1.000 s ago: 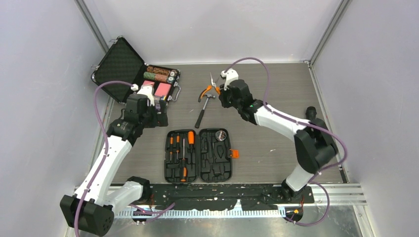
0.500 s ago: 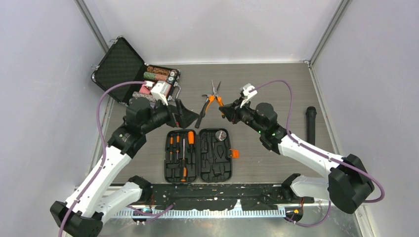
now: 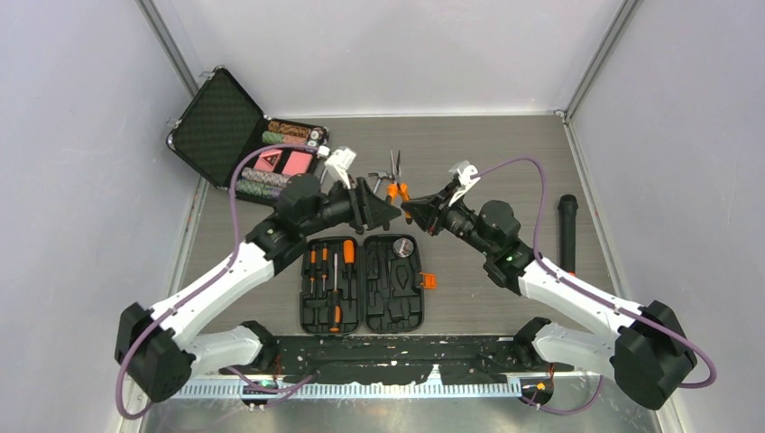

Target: Pack the tool kit

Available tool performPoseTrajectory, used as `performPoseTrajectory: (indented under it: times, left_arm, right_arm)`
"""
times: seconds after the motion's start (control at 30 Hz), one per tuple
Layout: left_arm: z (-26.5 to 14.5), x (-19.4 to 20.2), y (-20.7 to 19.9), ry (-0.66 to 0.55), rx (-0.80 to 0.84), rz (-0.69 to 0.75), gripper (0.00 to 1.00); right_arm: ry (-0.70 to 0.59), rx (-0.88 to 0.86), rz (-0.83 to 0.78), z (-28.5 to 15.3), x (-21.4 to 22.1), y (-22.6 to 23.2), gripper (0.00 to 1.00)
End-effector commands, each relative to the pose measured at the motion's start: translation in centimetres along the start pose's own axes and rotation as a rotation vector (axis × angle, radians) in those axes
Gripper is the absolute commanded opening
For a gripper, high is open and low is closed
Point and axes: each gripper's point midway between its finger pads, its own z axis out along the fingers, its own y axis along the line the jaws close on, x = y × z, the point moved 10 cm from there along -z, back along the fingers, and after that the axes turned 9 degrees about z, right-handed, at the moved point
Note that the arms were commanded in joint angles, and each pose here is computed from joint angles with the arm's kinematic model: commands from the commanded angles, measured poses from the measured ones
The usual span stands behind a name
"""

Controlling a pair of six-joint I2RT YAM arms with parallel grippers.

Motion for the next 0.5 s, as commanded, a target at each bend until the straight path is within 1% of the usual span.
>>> performPoseTrajectory:
  times: [0.0,0.13,0.2,0.27,0.33,0.37,0.47]
  left_arm:
    - [2.4,-0.6,-0.7,-0.055,0.063,-0.021,0.43]
    - [4.1,0.6,-0.7,-0.035,0.104,-0.055,0.45]
    - [4.3,0.7,-0.8,-0.048,0.121,-0.064,0.49]
    - [4.0,0.6,-0.9,-0.077,0.133,-0.052,0.6]
    - [3.3,0.4,-0.9,-0.11,0.126,-0.011,0.73]
    - [2.7,0.3,-1.0,-0.121,0.119,0.013,0.78]
    - [0.8,0.1,-0.7,-0.15,0.075,0.079,0.87]
  right_arm:
    - [-0.133,-0.152,0.011,-0.8,-2.8,2.8,0.05]
    - [-0.136,-0.196,0.051,-1.1,-2.9,3.4,0.05]
    - [-0.134,-0.206,0.065,-1.1,-2.8,3.5,0.05]
    - [-0.127,-0.199,0.068,-1.0,-2.5,3.4,0.05]
    - [-0.119,-0.184,0.065,-1.1,-2.2,3.2,0.05]
    - [-0.121,-0.181,0.063,-1.2,-2.2,3.1,0.05]
    - [-0.118,-0.174,0.06,-1.5,-2.3,3.2,0.05]
